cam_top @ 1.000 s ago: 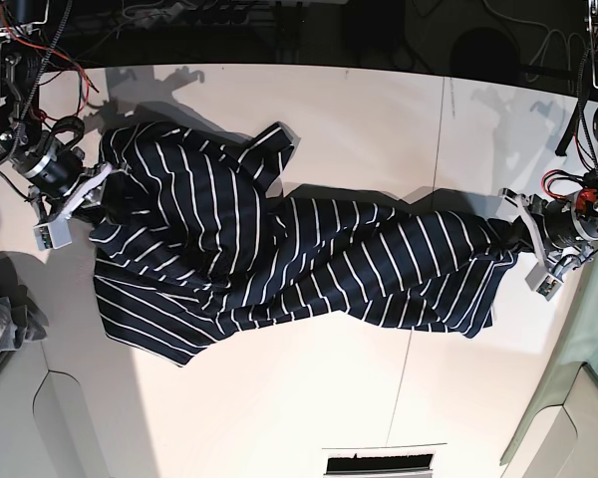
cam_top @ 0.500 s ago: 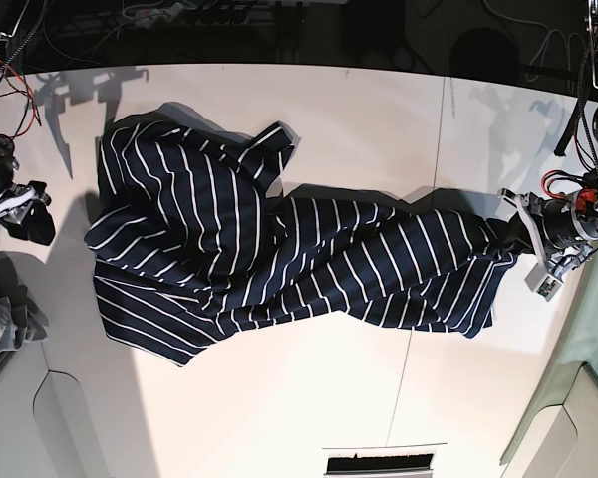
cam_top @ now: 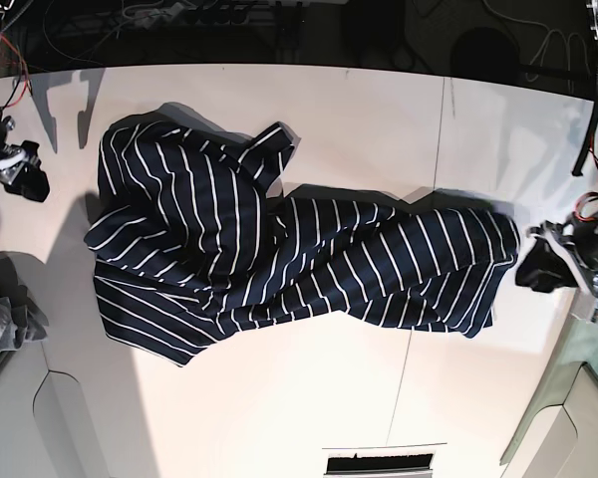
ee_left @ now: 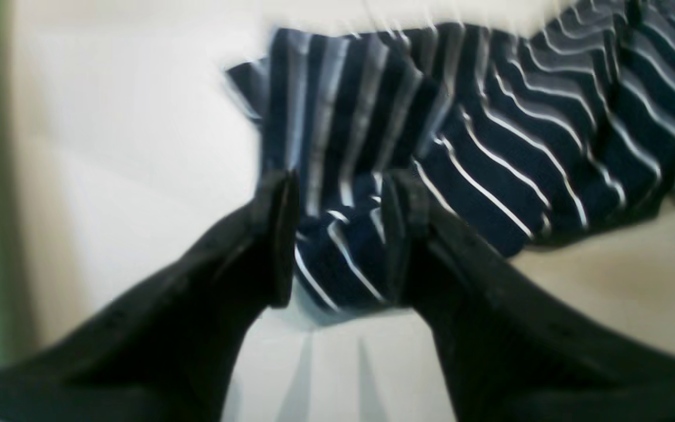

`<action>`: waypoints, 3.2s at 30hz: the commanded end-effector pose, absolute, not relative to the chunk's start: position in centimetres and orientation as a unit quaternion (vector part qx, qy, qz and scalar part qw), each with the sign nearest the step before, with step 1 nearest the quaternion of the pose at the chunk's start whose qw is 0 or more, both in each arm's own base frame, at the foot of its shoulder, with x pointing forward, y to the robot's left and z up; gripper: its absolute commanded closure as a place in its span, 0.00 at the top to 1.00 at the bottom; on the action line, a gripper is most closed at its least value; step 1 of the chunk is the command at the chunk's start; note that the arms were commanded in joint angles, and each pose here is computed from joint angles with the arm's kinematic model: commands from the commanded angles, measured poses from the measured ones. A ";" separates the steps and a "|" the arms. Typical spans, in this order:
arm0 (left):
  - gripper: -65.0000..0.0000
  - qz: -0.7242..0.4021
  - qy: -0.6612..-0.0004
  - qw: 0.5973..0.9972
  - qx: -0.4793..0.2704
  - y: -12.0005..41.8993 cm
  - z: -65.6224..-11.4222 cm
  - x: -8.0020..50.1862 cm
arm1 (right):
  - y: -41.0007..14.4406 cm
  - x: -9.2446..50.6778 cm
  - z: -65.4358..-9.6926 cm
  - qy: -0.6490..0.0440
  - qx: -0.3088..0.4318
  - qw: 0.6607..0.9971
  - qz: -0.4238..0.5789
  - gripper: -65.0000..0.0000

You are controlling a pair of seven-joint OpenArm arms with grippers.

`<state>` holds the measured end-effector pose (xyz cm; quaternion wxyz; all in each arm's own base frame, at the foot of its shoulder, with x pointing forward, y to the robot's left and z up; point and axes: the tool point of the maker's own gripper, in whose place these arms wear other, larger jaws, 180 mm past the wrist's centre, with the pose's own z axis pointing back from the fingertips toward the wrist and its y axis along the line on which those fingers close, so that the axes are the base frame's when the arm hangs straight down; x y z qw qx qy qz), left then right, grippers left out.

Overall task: Layout the t-shirt on the table in an organized manner, then fold the t-shirt properly
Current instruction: 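Grasp the shirt edge with the left gripper and drag it outward, then release the shirt end with the left gripper and regrasp nearby fabric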

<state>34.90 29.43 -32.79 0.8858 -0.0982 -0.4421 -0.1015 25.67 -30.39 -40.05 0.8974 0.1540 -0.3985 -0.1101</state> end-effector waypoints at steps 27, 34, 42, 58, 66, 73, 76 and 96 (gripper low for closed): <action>0.57 0.029 -0.448 0.890 -0.078 32.0 -39.3 42.7 | -20.5 21.0 -44.8 -0.309 0.249 0.916 -0.054 0.61; 0.57 0.011 -0.441 0.894 -0.081 29.6 -40.4 43.1 | -17.5 20.9 -45.5 -0.312 0.270 0.909 -0.066 0.61; 0.57 0.021 -0.434 0.899 -0.056 28.5 -41.6 43.4 | -16.6 21.0 -45.6 -0.315 0.279 0.904 -0.073 0.49; 0.00 0.008 -0.446 0.894 -0.040 26.9 -40.2 45.8 | -17.1 20.2 -45.3 -0.294 0.273 0.914 -0.057 0.00; 0.00 0.016 -0.446 0.895 -0.027 27.5 -39.1 46.8 | -21.4 19.3 -40.5 -0.342 0.232 0.909 -0.046 0.00; 0.00 0.018 -0.461 0.887 -0.008 28.2 -37.1 48.4 | -26.5 18.6 -37.1 -0.370 0.170 0.913 -0.033 0.00; 0.00 0.015 -0.467 0.884 -0.004 28.2 -36.1 49.2 | -28.3 18.6 -36.3 -0.380 0.149 0.912 -0.043 0.00; 0.40 -0.038 -0.414 0.909 -0.039 25.3 -37.1 48.6 | -29.8 18.8 -35.3 -0.401 0.137 0.904 -0.060 0.46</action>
